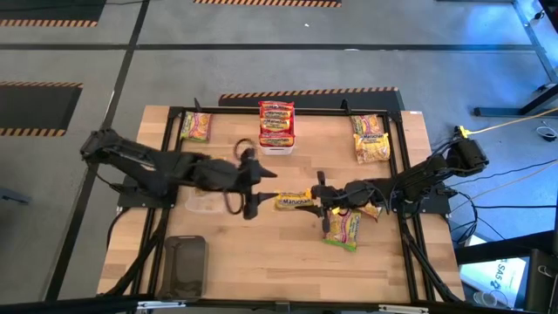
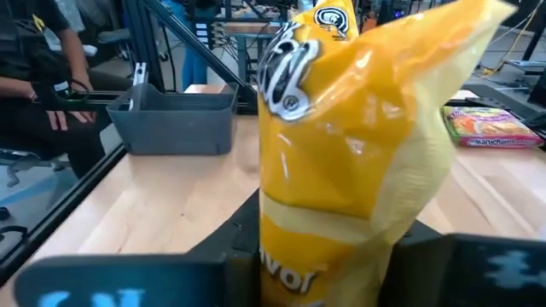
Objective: Sort Maruchan noodles
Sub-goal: Put the yellow noodle pack into the transparent bin
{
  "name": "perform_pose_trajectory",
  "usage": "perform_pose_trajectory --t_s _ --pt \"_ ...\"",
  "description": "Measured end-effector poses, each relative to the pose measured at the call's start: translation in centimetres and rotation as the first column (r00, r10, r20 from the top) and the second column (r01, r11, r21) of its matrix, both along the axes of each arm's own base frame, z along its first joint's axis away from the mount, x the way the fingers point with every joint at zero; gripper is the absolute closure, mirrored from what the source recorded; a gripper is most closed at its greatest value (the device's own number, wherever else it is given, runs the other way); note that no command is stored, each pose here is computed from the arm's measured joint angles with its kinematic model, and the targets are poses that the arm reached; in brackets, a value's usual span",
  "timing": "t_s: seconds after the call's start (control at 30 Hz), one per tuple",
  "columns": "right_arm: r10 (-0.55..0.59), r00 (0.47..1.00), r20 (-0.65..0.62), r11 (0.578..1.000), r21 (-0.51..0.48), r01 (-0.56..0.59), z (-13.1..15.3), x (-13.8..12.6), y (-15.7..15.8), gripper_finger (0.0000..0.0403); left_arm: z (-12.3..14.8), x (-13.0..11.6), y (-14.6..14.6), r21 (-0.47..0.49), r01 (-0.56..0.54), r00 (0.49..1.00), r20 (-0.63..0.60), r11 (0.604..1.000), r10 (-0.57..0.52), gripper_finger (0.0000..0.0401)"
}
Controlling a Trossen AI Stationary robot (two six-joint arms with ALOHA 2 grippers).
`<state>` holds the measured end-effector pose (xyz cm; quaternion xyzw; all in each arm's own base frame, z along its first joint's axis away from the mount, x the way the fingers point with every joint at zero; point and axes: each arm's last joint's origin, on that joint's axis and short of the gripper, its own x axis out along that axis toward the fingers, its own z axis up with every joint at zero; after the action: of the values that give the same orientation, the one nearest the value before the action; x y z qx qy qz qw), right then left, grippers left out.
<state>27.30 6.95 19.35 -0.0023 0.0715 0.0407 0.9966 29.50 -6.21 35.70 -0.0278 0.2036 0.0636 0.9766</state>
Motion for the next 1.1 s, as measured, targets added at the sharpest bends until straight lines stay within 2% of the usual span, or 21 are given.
perform_pose_trajectory --t_s 0.2,0.4,0.57,0.73,0.8,0.87,0.93,1.0,1.1 --pt "-0.007 1.0 -0.007 1.0 -0.005 0.007 -0.1 0.0 0.0 0.0308 1.2 4.0 0.8 -0.083 0.031 0.982 -0.184 0.996 -0.046 0.0154" --pt "-0.008 1.0 -0.023 1.0 -0.009 0.008 -0.2 0.0 0.0 0.0307 1.5 7.7 0.9 -0.059 0.047 0.944 -0.325 0.997 -0.063 0.0154" --pt "-0.008 1.0 -0.024 1.0 -0.009 0.008 -0.3 0.0 0.0 0.0307 0.0 10.0 1.2 -0.102 0.055 0.901 -0.424 0.993 -0.093 0.0154" --pt "-0.009 1.0 -0.03 1.0 -0.005 0.009 -0.3 -0.1 0.0 0.0306 -1.2 10.9 1.1 -0.166 0.071 0.88 -0.454 0.984 -0.14 0.0154" --pt "-0.009 1.0 -0.03 1.0 -0.005 0.009 -0.3 -0.1 0.0 0.0306 -1.8 10.8 1.2 -0.166 0.055 0.857 -0.498 0.985 -0.132 0.0154" --pt "-0.009 0.999 -0.031 1.0 -0.005 0.009 -0.3 -0.1 0.0 0.0306 -2.3 11.4 1.2 -0.163 0.053 0.863 -0.488 0.985 -0.127 0.0154" --pt "-0.009 1.0 -0.027 1.0 -0.004 0.009 -0.3 0.0 0.0 0.0306 -2.9 11.4 1.2 -0.162 0.047 0.842 -0.525 0.986 -0.126 0.0154" --pt "-0.01 1.0 -0.027 1.0 -0.004 0.009 -0.3 0.0 0.0 0.0305 -3.6 12.1 1.0 -0.17 0.053 0.845 -0.517 0.984 -0.135 0.0154" --pt "-0.009 1.0 -0.027 1.0 -0.004 0.009 -0.3 0.0 0.0 0.0305 -4.8 12.3 1.0 -0.167 0.039 0.809 -0.574 0.985 -0.129 0.016"
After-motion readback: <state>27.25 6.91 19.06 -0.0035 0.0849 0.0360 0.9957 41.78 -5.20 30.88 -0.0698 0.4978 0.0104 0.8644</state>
